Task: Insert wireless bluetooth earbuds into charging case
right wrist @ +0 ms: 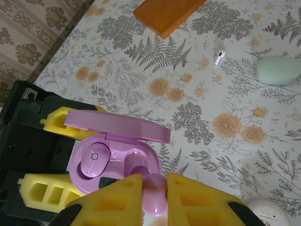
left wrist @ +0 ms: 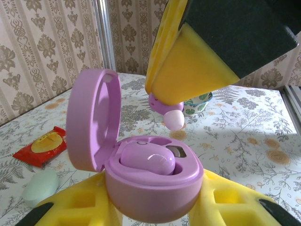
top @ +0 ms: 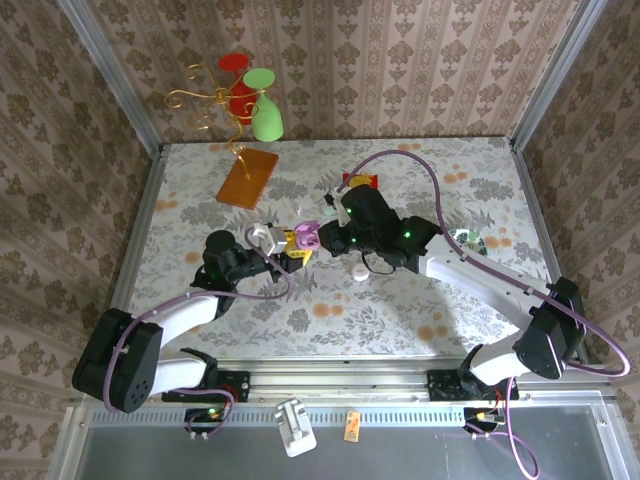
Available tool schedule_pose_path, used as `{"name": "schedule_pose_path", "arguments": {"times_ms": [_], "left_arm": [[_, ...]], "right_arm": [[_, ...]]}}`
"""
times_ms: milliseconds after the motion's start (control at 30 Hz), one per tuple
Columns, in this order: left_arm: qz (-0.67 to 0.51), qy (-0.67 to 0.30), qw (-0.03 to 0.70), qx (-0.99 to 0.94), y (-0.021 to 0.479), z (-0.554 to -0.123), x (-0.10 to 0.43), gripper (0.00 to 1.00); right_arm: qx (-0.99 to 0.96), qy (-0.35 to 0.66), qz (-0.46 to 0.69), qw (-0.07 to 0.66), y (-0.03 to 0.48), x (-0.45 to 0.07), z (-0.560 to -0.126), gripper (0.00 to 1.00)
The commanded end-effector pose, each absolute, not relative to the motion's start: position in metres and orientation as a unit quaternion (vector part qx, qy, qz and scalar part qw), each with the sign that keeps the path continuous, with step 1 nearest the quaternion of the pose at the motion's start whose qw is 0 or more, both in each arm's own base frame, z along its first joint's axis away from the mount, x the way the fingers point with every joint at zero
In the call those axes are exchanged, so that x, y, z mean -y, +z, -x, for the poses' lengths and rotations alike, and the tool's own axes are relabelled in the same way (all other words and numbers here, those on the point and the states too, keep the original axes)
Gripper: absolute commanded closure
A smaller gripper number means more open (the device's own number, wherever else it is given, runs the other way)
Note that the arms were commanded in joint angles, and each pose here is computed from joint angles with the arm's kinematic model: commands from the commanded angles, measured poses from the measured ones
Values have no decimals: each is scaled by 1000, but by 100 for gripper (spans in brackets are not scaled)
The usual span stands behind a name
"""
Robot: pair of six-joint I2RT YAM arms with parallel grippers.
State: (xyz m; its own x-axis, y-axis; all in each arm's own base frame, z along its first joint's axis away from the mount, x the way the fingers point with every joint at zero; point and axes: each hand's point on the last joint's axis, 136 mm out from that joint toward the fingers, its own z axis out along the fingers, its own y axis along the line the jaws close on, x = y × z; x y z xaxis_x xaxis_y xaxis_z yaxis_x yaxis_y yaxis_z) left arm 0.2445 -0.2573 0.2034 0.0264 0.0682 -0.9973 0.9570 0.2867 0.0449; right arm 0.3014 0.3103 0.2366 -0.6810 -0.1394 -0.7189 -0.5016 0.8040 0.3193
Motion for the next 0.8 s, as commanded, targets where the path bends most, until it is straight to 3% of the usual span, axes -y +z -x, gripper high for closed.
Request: {"name": "schedule_pose_path", "arguments": {"times_ms": [0,767], "left_arm": [[-464,-402,565,-551,214,-238,260,74],[-453,-410,577,-543,226,-239,261,74]], "right_arm": [[-866,263,184,384,257,-314,-305,82],[-877,248,207,357,226,-321,-301,82]]}}
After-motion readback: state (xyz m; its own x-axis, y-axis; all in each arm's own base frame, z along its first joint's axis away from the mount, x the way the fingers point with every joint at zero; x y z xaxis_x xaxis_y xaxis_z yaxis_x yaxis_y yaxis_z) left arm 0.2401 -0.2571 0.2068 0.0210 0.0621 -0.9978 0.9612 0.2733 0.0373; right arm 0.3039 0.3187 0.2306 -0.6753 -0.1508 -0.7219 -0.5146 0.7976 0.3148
